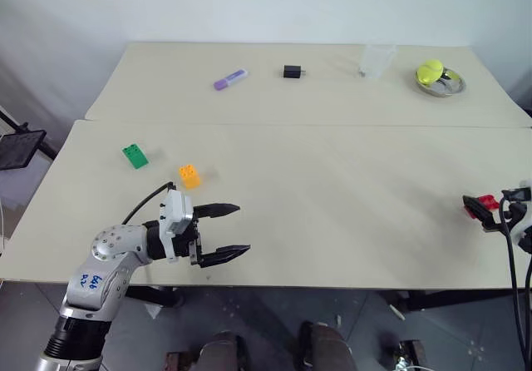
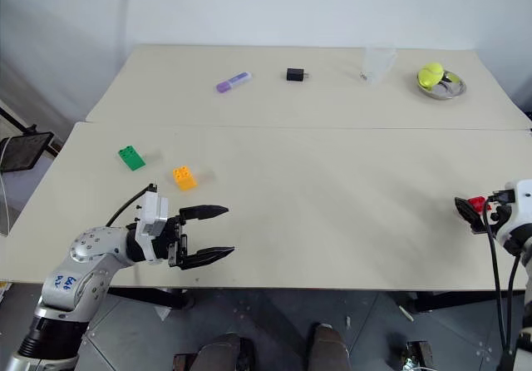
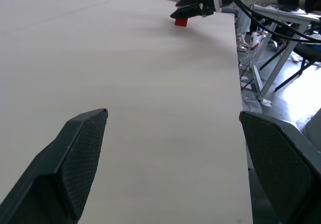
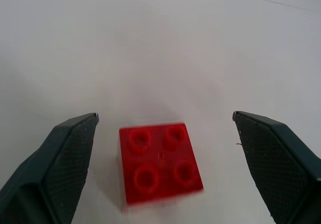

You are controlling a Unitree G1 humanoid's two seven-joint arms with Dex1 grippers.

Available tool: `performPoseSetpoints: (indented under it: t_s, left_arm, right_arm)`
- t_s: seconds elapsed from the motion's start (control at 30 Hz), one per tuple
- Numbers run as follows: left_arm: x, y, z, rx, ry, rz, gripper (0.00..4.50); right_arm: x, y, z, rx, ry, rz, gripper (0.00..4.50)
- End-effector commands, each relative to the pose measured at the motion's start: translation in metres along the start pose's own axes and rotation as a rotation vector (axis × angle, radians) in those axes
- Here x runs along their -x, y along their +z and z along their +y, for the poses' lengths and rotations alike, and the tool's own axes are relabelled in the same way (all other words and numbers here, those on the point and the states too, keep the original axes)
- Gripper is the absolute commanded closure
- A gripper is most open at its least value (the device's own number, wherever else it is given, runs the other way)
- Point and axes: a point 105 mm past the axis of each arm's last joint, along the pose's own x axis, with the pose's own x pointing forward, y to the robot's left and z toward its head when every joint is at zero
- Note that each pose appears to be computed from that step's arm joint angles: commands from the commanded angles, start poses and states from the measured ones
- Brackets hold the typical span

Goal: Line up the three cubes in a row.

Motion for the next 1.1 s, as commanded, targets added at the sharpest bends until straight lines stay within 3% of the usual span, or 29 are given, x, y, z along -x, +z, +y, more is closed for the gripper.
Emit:
performPoseSetpoints:
  t_s: [0.03, 0.13, 0.23, 0.37, 0.5, 0.63, 0.73, 0.87, 1.1]
  left_arm:
    - [0.004, 0.013, -0.003, -0.046, -0.001, -0.018, 0.03]
    - [0.006, 0.015, 0.0, -0.058, 0.02, -0.017, 0.0]
    - [0.006, 0.016, 0.001, -0.057, 0.025, -0.02, 0.0]
    - [0.008, 0.015, 0.0, -0.047, 0.031, -0.016, 0.0]
    - [0.017, 0.01, 0.001, -0.039, 0.042, 0.008, 0.0]
    - [0.029, -0.001, 0.005, -0.018, 0.073, 0.036, 0.0]
    - [0.041, -0.017, 0.004, 0.004, 0.093, 0.073, 0.0]
    - [0.046, -0.022, 0.001, 0.017, 0.103, 0.078, 0.0]
    - [0.051, -0.024, -0.001, 0.013, 0.134, 0.086, 0.0]
  right_arm:
    - [0.001, 0.006, -0.008, 0.036, -0.017, -0.001, 0.0]
    - [0.0, 0.003, -0.009, 0.015, -0.019, 0.004, 0.61]
    - [0.004, -0.001, -0.008, 0.011, -0.001, -0.007, 1.62]
    - [0.009, 0.013, 0.006, 0.019, 0.11, -0.131, 2.99]
    - [0.005, 0.055, 0.074, 0.159, 0.518, -0.225, 2.96]
    - [0.006, 0.071, 0.15, 0.403, 0.891, -0.147, 2.96]
    - [0.001, 0.094, 0.209, 0.458, 1.097, -0.157, 2.96]
    - [-0.003, 0.083, 0.265, 0.579, 1.27, -0.111, 2.96]
    - [-0.022, 0.071, 0.3, 0.552, 1.282, -0.176, 2.96]
